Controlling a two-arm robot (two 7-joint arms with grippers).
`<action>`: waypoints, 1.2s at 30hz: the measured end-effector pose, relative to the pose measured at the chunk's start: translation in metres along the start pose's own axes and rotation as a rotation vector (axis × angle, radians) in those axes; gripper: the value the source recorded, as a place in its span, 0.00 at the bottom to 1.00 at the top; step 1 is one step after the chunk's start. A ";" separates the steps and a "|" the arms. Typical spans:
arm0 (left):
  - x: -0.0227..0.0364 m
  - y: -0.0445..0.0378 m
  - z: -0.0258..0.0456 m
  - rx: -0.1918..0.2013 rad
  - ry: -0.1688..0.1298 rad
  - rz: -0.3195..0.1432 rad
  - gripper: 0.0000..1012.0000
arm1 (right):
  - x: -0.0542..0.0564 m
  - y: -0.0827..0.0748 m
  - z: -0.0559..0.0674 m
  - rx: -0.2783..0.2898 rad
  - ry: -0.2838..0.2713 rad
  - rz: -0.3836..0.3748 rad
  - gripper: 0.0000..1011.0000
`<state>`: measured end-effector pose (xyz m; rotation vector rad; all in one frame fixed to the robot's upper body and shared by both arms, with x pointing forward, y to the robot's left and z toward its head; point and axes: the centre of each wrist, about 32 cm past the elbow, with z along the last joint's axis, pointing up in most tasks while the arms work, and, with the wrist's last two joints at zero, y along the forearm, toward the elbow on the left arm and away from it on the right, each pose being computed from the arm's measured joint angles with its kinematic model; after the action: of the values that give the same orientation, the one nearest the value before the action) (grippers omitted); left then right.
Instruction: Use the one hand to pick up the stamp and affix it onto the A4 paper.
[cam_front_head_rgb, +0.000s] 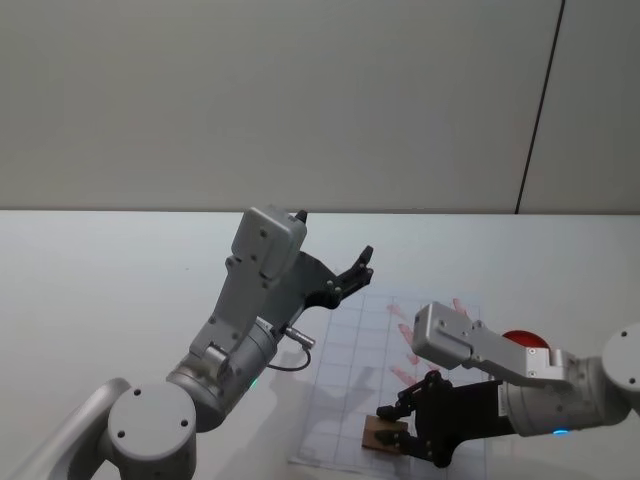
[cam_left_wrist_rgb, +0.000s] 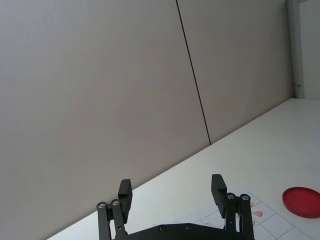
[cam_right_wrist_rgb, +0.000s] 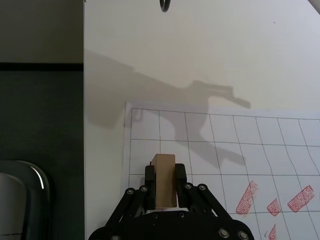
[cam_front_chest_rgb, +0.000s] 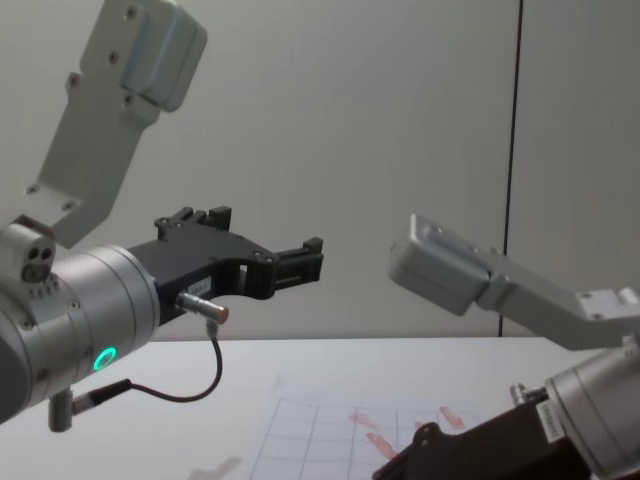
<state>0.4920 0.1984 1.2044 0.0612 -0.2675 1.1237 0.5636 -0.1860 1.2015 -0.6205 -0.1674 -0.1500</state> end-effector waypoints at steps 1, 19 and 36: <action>0.0000 0.0000 0.0000 0.000 0.000 0.000 0.99 | 0.000 0.000 0.000 -0.001 0.002 0.000 0.22; 0.0000 0.0000 0.0000 0.000 0.000 0.000 0.99 | 0.004 0.000 -0.002 -0.027 0.017 0.028 0.22; 0.0000 0.0000 0.0000 0.000 0.000 0.000 0.99 | 0.008 0.001 -0.003 -0.022 0.001 -0.003 0.22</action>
<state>0.4920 0.1984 1.2044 0.0612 -0.2676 1.1237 0.5716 -0.1878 1.1997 -0.6418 -0.1665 -0.1555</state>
